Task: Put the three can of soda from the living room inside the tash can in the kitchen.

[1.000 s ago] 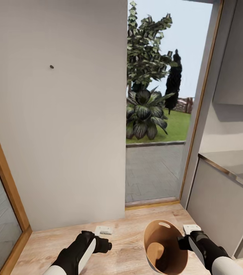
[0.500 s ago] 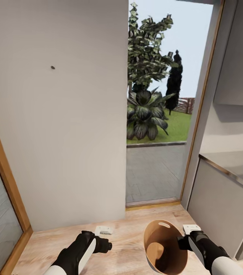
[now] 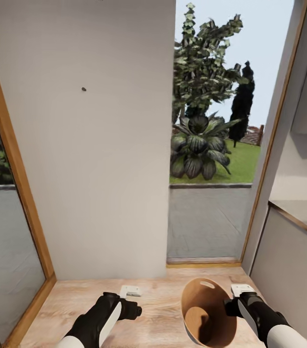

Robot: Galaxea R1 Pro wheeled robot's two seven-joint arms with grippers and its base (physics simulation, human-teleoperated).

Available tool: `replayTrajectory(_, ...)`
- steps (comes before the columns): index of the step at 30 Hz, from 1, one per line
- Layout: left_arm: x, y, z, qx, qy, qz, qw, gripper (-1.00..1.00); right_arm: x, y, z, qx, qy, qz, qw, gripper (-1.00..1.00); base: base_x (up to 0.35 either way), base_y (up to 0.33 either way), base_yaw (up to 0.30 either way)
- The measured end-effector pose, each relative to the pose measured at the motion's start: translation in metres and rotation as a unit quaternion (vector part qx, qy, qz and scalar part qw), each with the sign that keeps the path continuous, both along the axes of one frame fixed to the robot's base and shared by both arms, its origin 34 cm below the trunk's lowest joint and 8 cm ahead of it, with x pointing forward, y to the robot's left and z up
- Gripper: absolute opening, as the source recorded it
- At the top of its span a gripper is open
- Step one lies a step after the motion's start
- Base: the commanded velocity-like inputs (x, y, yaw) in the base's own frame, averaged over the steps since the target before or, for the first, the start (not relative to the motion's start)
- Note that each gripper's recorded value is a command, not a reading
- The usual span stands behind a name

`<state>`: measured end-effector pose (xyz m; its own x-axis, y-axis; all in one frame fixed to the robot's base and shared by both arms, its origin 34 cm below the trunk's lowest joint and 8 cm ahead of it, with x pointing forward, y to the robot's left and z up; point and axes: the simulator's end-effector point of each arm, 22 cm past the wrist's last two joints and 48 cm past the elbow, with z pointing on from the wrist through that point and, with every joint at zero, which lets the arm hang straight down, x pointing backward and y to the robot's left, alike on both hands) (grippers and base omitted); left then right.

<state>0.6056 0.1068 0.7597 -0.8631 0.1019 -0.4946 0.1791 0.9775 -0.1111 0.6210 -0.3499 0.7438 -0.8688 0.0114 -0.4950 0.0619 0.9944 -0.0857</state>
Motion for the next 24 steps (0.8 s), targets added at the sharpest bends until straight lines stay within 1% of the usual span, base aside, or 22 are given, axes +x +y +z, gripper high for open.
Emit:
replayTrajectory(18,0.0004,-0.0013,0.0005,0.000,-0.001,-0.001,1.0000,1.00,0.0002,0.0011,0.0000,0.001,0.000,0.001,1.0000,-1.00,0.000,-0.295,0.278)
replayTrajectory(24,0.0002,-0.0017,0.0005,-0.001,-0.001,-0.001,1.0000,1.00,0.0002,0.0011,0.0000,0.000,0.000,0.001,1.0000,-1.00,-0.043,-0.296,0.278)
